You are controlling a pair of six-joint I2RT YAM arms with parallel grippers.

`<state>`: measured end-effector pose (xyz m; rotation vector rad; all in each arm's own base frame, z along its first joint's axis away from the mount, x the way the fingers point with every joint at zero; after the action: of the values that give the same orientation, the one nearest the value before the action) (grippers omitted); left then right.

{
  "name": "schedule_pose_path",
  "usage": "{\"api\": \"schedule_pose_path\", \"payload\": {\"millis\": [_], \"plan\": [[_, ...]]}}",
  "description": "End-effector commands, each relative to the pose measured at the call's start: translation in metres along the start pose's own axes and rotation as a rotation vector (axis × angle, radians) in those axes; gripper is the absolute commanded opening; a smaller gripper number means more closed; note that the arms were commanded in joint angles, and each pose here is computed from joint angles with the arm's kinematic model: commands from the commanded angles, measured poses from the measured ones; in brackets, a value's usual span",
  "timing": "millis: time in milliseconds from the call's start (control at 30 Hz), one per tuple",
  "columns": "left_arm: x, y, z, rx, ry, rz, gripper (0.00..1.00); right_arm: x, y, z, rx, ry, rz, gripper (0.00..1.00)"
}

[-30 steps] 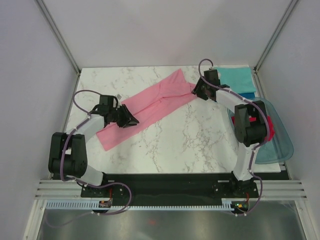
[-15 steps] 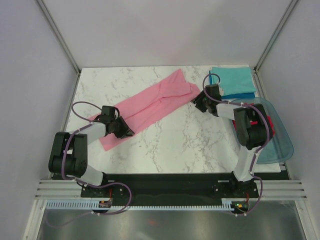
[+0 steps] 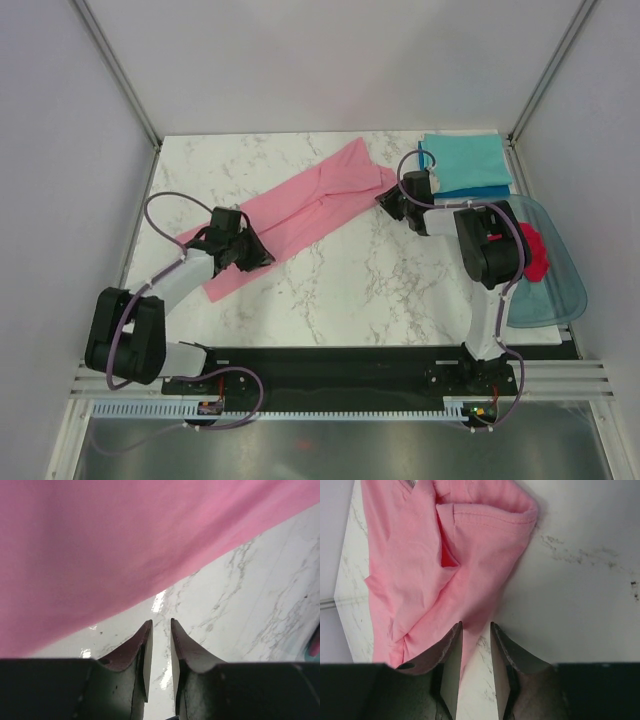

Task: Fold and stack the t-shirts
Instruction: Fold the tshirt

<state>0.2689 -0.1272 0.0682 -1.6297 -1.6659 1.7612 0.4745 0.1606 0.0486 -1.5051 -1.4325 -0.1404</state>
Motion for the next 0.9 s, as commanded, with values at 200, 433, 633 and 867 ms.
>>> {"api": "schedule_pose_path", "payload": {"millis": [200,433,633,867], "plan": [[-0.054,-0.061,-0.047,-0.190,0.182,0.116,0.28,-0.022,0.036,-0.008,-0.006,-0.073,0.079,0.00],[-0.059,-0.073,-0.060,-0.159,0.236,0.099,0.29,0.000,0.057,-0.064,0.014,-0.196,0.047,0.09],[-0.035,-0.081,-0.100,-0.197,0.153,0.034,0.29,0.010,0.016,-0.054,0.049,-0.172,0.060,0.38],[0.004,-0.037,-0.054,0.005,0.039,0.033,0.25,0.026,-0.007,-0.037,0.036,-0.158,0.036,0.41]]}}
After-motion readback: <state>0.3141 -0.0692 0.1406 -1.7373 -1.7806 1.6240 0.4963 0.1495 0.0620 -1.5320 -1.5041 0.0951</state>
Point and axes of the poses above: each gripper's point midway between its finger pads, its own y axis out along the fingers, its own x axis along the line the jaws close on, z = x × y, the point moved 3 cm from there along -y, back along the fingers, and after that the axes turned 6 degrees about -y, right-handed, at the moved point
